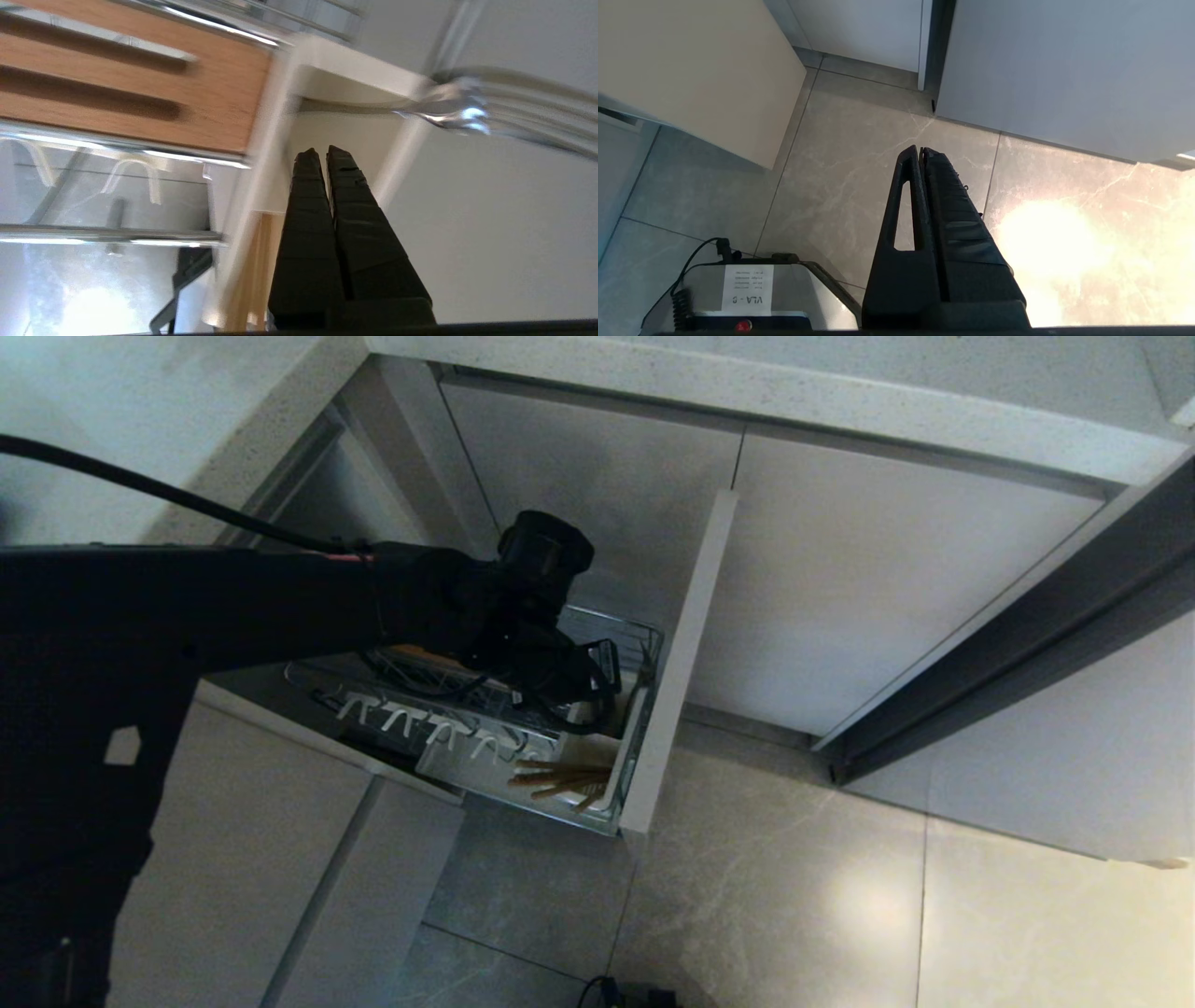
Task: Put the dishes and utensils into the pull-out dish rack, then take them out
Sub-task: Take the fork out of the cupboard
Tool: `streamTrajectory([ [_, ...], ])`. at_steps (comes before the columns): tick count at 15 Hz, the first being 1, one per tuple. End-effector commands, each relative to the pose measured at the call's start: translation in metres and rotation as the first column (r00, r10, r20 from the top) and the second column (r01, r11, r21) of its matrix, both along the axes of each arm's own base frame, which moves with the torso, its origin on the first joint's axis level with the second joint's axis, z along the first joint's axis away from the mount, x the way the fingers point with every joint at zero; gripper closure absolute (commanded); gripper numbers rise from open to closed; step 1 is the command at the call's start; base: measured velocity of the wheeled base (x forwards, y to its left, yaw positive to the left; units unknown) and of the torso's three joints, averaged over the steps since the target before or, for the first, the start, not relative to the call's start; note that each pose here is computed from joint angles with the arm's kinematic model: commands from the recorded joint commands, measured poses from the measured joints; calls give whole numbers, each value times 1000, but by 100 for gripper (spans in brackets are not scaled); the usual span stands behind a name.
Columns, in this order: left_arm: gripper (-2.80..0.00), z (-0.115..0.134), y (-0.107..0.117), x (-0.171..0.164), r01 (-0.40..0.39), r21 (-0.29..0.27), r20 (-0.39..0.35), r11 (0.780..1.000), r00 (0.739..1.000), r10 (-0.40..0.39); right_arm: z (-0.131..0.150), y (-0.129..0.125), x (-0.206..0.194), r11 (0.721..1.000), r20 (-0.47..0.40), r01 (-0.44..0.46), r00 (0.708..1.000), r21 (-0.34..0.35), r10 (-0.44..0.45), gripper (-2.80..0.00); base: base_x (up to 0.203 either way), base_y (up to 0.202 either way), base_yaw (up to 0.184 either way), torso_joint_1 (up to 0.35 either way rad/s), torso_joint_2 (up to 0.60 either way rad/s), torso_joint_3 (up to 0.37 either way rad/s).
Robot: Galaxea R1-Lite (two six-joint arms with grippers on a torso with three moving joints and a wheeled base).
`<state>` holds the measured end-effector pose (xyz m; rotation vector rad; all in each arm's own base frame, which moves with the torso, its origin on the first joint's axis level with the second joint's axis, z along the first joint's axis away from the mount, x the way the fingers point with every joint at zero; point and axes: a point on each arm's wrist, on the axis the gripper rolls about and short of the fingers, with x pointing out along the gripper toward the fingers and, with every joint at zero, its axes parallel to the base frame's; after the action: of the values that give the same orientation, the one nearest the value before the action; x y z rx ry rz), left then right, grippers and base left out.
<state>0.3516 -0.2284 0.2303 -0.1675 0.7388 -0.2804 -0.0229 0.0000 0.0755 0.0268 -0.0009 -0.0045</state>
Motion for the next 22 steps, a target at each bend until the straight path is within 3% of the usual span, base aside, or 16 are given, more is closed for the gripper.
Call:
streamTrajectory([
  [1,0,1,0,-1,-3,1,0,1000,1000,3,0,0,0,1000,2,0,1000,1,0,0,0,0,0,0,0,0],
  [7,0,8,2,-4,-6,-7,17,1000,1000,6,0,0,0,1000,1,0,1000,0,0,0,0,0,0,0,0,0],
  [15,0,33,10,-19,-87,25,104,996,991,84,0,0,0,1000,1,0,1000,0,0,0,0,0,0,0,0,0],
  [16,-280,35,10,-21,-83,23,110,996,991,80,0,0,0,1000,1,0,1000,1,0,0,0,0,0,0,0,0],
  [22,-280,42,8,-28,-72,12,119,997,990,70,0,0,0,1000,1,0,1000,1,0,0,0,0,0,0,0,0],
])
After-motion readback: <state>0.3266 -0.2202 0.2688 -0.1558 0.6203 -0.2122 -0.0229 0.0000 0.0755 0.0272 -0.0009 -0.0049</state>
